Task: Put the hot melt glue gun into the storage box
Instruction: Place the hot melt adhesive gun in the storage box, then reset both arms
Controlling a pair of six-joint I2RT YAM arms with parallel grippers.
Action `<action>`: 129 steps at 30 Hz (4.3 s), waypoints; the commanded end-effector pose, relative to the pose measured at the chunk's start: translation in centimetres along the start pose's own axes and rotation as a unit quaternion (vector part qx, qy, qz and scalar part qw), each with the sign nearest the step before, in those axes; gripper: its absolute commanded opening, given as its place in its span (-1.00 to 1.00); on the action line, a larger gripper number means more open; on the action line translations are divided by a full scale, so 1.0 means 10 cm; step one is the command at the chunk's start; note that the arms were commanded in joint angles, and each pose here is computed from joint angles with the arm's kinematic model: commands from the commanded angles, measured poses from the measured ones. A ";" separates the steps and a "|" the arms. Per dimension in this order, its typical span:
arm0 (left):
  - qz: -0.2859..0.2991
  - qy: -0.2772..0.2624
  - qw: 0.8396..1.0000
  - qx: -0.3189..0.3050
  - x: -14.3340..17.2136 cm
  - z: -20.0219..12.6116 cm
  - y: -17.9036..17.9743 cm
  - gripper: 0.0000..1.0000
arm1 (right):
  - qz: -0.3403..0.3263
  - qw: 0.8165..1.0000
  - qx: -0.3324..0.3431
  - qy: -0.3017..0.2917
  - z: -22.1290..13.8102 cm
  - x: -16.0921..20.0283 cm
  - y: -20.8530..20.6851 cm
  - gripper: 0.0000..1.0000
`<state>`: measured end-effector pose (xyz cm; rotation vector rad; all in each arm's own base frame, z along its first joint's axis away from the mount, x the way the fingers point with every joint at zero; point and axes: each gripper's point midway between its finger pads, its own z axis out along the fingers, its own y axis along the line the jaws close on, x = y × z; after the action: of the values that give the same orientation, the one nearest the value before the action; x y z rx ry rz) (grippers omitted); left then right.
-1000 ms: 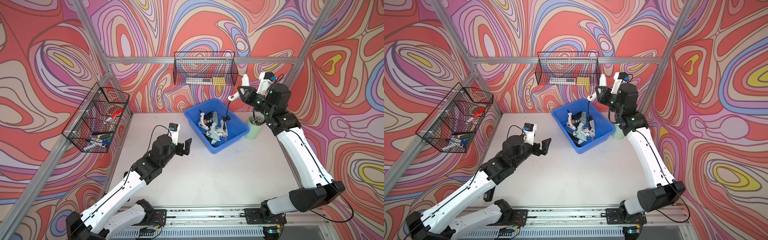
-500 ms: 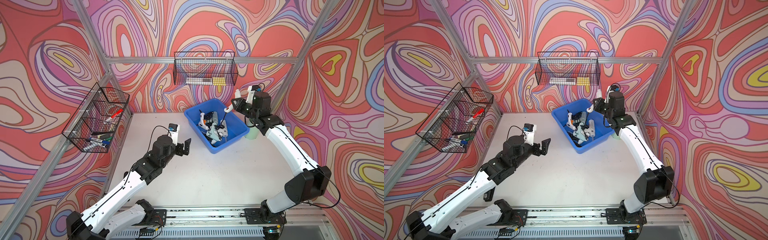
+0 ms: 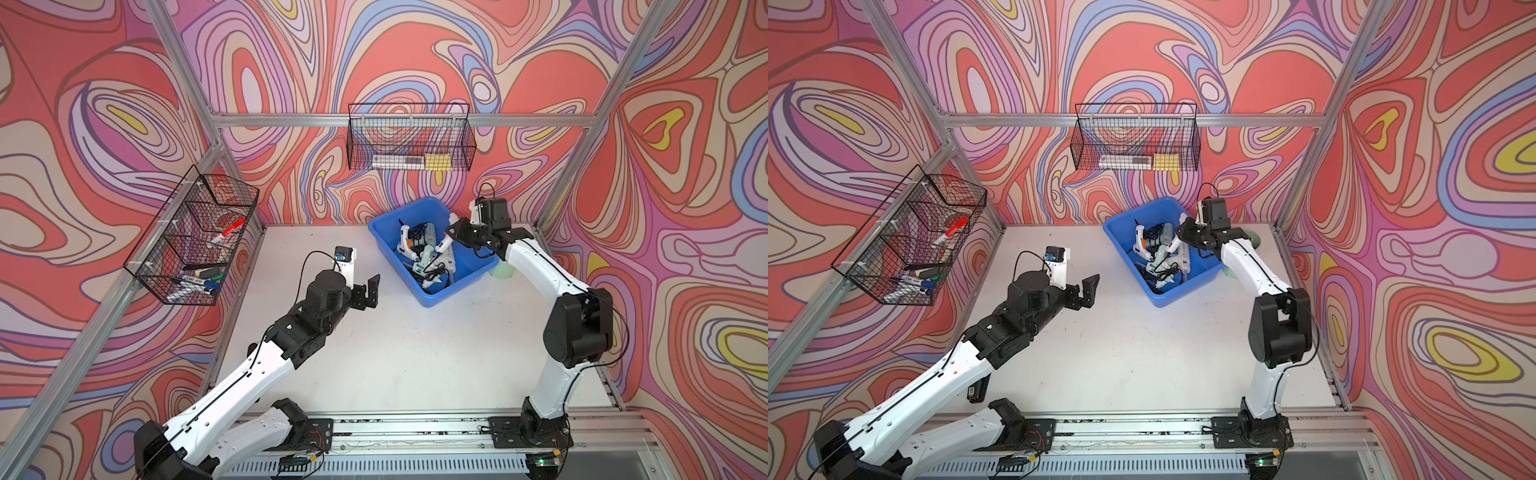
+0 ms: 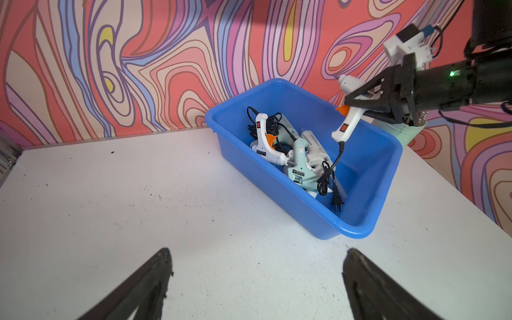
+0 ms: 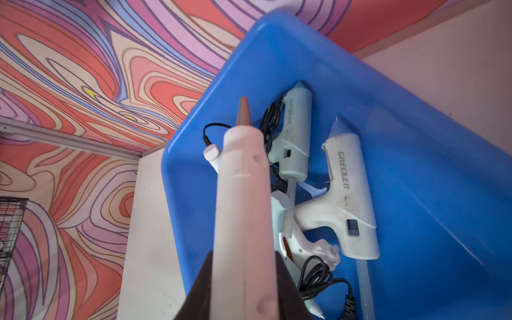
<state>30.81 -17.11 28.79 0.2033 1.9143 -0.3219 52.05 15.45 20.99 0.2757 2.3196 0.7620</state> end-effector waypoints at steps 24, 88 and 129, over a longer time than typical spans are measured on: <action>-0.013 0.006 1.000 -0.021 0.08 0.11 0.05 0.98 | -0.036 0.986 0.127 0.102 0.70 0.26 -0.76 -0.46; 0.036 -0.095 0.963 -0.250 1.09 0.03 2.03 0.98 | -0.242 0.879 0.260 -0.319 -1.31 0.89 -1.59 0.96; 0.016 0.006 0.981 -0.194 1.55 0.84 2.23 0.99 | -0.205 0.887 0.269 -0.314 -0.82 0.62 -2.12 0.96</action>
<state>39.44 1.15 9.37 -0.0386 1.9213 0.0799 42.18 -2.43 10.53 0.1871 1.7968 -0.1763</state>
